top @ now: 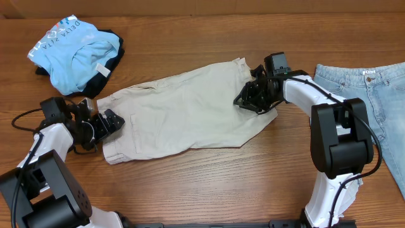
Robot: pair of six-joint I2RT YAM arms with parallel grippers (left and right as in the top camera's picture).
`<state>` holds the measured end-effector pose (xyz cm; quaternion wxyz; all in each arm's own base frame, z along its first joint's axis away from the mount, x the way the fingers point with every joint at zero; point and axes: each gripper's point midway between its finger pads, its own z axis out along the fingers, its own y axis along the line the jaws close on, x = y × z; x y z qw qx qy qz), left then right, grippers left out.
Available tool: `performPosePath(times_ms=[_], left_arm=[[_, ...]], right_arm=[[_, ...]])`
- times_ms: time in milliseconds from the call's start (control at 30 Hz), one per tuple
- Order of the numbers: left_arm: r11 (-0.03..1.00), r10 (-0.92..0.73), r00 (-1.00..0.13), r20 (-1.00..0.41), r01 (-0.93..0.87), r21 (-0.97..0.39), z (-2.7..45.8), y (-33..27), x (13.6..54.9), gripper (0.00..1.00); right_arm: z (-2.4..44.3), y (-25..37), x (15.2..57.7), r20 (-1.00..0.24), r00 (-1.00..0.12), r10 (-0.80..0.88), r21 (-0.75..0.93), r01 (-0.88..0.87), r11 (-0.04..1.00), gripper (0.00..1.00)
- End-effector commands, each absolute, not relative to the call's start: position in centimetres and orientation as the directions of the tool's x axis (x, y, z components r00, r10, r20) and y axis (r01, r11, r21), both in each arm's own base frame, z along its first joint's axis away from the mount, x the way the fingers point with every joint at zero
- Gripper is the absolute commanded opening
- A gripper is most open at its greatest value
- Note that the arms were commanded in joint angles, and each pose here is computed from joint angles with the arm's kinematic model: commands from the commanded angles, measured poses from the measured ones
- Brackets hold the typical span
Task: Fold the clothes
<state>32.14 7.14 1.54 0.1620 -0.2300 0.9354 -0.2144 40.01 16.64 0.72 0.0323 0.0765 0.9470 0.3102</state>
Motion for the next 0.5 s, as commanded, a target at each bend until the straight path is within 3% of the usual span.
performPosePath(times_ms=[0, 67, 267, 467], left_arm=[[0.788, -0.496, -0.864, -0.087, -0.406, -0.463, -2.1, 5.4, 29.1, 0.96], [0.784, -0.495, -0.865, -0.084, -0.403, -0.472, -2.4, 5.1, 28.8, 0.96], [0.746, -0.484, -0.874, -0.052, -0.381, -0.546, -3.2, 3.1, 28.2, 0.81], [0.711, -0.444, -0.895, -0.042, -0.324, -0.625, -2.8, 1.5, 28.3, 0.38]], right_arm=[[0.6, 16.3, 40.6, -0.039, -0.985, 0.169, 0.568, 0.118, 0.814, 0.28], [0.6, 16.3, 40.6, -0.039, -0.985, 0.169, 0.569, 0.118, 0.814, 0.29], [0.6, 16.3, 40.6, -0.039, -0.985, 0.169, 0.569, 0.118, 0.814, 0.28], [0.6, 16.3, 40.5, -0.032, -0.985, 0.172, 0.568, 0.123, 0.813, 0.23]])
